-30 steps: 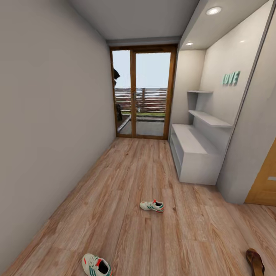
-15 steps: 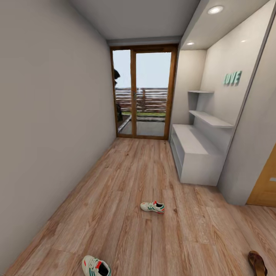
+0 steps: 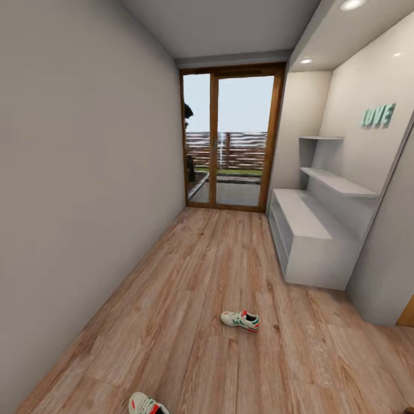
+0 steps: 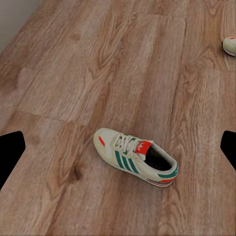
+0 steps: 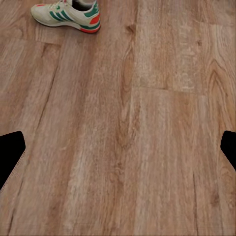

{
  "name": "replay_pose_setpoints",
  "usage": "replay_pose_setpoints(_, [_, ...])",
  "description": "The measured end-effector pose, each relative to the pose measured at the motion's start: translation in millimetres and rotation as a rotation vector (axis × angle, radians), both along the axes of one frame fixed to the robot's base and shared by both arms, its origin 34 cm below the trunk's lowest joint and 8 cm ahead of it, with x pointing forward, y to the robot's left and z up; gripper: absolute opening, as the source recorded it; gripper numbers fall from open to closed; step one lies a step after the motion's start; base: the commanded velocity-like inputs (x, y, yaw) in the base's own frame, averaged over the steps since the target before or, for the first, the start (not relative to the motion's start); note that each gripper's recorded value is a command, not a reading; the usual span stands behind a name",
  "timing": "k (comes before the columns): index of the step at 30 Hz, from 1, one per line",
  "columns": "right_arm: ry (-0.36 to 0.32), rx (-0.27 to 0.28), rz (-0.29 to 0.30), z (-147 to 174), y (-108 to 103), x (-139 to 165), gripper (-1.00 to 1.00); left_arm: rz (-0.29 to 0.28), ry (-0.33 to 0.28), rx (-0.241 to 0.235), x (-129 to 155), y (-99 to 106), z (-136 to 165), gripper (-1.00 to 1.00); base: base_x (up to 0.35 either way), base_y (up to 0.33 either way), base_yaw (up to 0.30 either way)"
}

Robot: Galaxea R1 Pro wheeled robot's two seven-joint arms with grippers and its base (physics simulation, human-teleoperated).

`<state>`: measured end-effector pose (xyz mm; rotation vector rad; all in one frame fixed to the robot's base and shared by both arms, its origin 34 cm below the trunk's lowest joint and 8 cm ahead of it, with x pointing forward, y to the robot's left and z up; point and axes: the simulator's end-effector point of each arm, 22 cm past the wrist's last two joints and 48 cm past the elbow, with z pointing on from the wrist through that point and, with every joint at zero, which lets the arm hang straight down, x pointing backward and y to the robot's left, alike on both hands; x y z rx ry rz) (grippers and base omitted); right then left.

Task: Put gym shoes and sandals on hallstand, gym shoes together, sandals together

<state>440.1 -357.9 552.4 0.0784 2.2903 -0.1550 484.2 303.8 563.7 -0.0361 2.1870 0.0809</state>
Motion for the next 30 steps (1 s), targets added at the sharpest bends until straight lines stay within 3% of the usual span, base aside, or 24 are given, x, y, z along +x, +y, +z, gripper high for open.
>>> replay_pose_setpoints(19, [0.0,-0.001,0.0,0.1,-0.5,0.0,1.0,-0.001,0.0,0.0,0.1,-0.1,0.1,1.0,0.335,0.0,0.001])
replay_pose_setpoints(30, [0.001,-0.001,-0.001,-0.3,-0.3,0.1,1.0,-0.001,-0.001,0.002,0.3,0.0,-0.1,1.0,0.059,0.0,0.0])
